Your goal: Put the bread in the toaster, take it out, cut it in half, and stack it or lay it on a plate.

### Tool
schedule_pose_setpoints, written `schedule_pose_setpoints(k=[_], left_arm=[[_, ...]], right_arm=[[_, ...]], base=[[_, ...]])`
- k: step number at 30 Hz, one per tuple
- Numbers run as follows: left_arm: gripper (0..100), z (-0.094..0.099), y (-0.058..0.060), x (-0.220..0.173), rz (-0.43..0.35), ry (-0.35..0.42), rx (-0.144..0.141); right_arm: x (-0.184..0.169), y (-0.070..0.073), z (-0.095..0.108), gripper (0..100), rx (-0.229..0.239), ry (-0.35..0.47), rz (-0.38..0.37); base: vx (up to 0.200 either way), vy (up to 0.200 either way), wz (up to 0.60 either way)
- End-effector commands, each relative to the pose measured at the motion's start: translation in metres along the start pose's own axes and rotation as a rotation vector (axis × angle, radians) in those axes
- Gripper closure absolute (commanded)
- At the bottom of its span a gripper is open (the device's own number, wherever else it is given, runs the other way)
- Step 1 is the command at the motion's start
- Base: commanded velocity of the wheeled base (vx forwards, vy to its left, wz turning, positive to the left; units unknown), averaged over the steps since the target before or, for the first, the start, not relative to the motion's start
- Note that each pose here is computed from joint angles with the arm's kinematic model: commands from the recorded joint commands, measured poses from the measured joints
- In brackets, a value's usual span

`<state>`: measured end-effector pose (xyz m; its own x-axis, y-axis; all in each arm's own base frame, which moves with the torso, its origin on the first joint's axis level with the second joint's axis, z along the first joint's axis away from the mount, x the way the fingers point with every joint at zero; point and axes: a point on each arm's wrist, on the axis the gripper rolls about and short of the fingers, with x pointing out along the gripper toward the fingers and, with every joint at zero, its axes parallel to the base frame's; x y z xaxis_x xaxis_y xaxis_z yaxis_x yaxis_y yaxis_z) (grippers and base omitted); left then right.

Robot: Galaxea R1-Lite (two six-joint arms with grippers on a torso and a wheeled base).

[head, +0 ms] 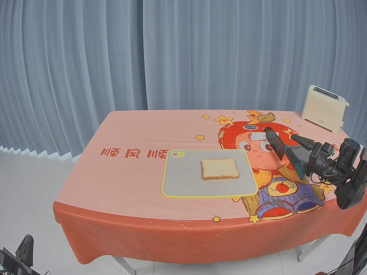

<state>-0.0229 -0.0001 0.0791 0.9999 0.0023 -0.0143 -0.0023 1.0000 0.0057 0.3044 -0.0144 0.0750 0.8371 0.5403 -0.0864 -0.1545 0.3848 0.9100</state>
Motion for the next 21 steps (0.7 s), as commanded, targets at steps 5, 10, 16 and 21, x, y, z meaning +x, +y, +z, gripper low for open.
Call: schedule_pose_setpoints(k=[5,10,16,21], left_arm=[[100,-0.004,0.0,0.001,-0.001,0.013,0.0],[100,-0.003,0.0,0.001,0.001,0.012,0.0],[100,-0.004,0.0,0.001,0.001,0.012,0.0],[100,-0.003,0.0,0.001,0.001,0.01,0.0]], right_arm=[[-0.007,0.008,-0.009,0,-0.051,0.016,0.004],[-0.003,0.0,-0.012,0,-0.036,0.029,-0.011],[0.004,-0.017,-0.017,0,-0.035,0.041,-0.049],[0.005,-0.021,-0.015,0,-0.035,0.024,-0.062]], base=[[0.0,0.0,0.0],[0.0,0.0,0.0],[0.0,0.0,0.0],[0.0,0.0,0.0]])
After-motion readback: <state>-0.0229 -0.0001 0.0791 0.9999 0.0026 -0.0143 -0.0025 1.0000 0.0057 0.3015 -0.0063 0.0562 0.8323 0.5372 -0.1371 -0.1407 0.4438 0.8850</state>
